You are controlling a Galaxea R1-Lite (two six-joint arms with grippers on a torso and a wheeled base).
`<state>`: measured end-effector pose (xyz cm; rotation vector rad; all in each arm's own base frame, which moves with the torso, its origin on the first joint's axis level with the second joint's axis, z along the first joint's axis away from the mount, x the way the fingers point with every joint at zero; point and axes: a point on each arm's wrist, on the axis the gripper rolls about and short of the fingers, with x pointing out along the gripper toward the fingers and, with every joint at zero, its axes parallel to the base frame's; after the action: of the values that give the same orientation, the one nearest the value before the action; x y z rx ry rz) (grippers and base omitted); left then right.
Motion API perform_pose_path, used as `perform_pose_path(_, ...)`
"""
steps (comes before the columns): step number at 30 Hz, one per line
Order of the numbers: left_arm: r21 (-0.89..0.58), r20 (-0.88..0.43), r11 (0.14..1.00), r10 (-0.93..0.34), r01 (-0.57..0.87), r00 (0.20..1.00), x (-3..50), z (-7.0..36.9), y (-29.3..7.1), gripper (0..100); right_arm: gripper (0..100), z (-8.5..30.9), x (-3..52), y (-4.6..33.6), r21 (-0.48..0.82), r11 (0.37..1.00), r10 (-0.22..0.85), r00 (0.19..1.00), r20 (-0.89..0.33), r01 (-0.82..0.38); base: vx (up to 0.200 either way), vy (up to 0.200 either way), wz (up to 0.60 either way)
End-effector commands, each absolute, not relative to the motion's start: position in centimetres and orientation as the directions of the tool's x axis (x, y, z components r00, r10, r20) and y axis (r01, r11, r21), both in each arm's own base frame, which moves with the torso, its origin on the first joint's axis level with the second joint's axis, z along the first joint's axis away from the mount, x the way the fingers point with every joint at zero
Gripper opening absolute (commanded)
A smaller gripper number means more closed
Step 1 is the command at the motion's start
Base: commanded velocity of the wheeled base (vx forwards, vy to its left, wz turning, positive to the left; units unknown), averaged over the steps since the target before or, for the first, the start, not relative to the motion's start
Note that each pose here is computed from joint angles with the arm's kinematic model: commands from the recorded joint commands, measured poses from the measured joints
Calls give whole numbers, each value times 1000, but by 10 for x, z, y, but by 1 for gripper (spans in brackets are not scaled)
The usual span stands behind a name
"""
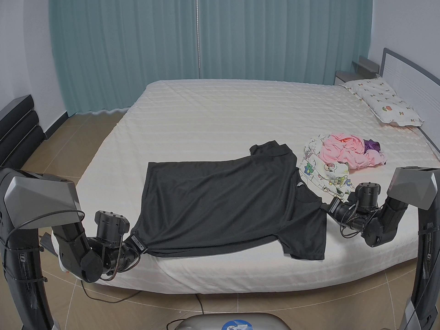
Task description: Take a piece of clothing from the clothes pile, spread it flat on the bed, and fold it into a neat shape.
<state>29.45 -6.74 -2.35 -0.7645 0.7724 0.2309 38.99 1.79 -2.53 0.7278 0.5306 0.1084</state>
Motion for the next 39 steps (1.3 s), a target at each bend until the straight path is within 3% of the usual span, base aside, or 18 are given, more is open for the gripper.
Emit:
perform_pose_path(1,-535,-709,710,-82,-459,700,298,-29,-67,0,100,-30,399,25,661,748,293,861,-417,65,0,0,0)
perform_pose_path(9,-541,-709,707,-92,-455,699,298,-29,-66,0,100,-3,370,-3,662,740,238,873,-426,122,0,0,0)
perform_pose_path(16,-542,-709,708,-95,-453,699,298,-29,-66,0,100,-13,316,2,637,743,260,789,-557,205,0,0,0)
perform_pose_path(18,-542,-709,707,-95,-454,699,298,-29,-66,0,100,-20,301,10,635,751,313,750,-582,180,0,0,0)
perform_pose_path(29,-541,-710,707,-94,-455,698,297,-28,-66,0,100,-43,314,29,637,763,360,745,-562,111,0,0,0)
perform_pose_path(39,-540,-711,708,-94,-455,697,298,-29,-66,0,100,-35,357,32,536,841,366,813,-453,-80,0,0,0)
